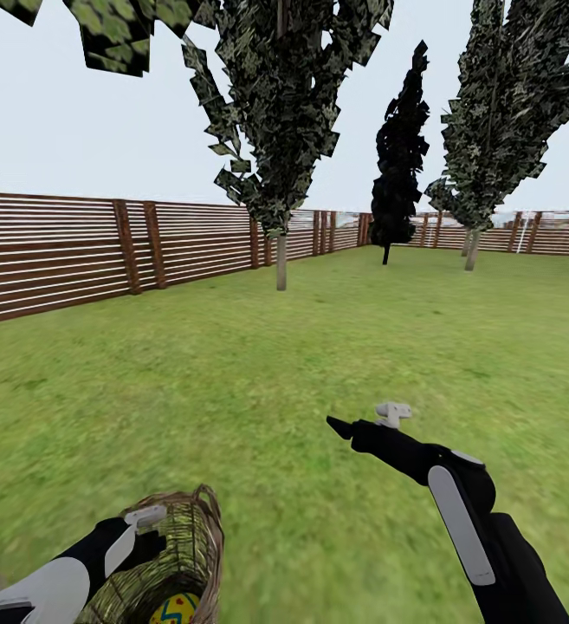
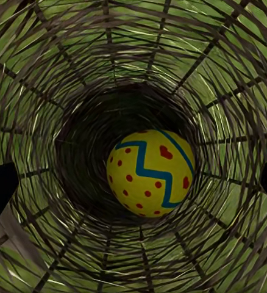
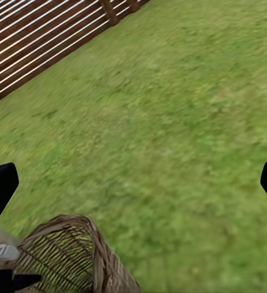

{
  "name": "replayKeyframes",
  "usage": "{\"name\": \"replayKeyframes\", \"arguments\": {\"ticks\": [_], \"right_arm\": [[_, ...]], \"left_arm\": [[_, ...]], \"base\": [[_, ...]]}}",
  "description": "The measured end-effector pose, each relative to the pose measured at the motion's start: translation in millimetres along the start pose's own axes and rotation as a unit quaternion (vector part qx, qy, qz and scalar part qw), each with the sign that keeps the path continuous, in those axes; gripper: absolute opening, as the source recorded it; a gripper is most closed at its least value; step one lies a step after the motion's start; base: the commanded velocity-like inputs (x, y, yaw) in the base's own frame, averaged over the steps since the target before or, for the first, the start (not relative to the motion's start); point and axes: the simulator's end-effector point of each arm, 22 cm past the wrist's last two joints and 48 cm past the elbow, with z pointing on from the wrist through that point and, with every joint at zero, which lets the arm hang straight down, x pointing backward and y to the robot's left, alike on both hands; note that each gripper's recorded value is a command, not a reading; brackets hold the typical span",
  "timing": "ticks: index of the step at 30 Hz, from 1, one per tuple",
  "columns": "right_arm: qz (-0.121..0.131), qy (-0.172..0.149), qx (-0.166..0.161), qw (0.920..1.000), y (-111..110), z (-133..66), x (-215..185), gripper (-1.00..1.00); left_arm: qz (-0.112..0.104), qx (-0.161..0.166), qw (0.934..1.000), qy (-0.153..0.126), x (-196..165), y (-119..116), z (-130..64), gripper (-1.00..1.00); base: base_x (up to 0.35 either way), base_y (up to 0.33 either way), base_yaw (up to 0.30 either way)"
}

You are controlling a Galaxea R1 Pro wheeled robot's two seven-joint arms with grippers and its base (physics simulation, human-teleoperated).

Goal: Take the three Easter eggs out of the wicker basket on the lawn in the garden, then place them on the lawn next to a single tree (choose any tree) so that all three eggs are next to the same tree and none are left in the basket.

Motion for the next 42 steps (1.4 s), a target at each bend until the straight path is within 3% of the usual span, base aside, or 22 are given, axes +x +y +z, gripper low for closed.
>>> {"name": "replayKeyframes", "arguments": {"ticks": [42], "right_arm": [[-0.002, 0.000, -0.002, 1.0000, -26.7, 3.0, 85.2, 1.00]], "left_arm": [[0.000, 0.000, 1.0000, -0.002, 55.9, 9.2, 67.9, 1.00]], "base": [[0.000, 0.000, 0.000]]}}
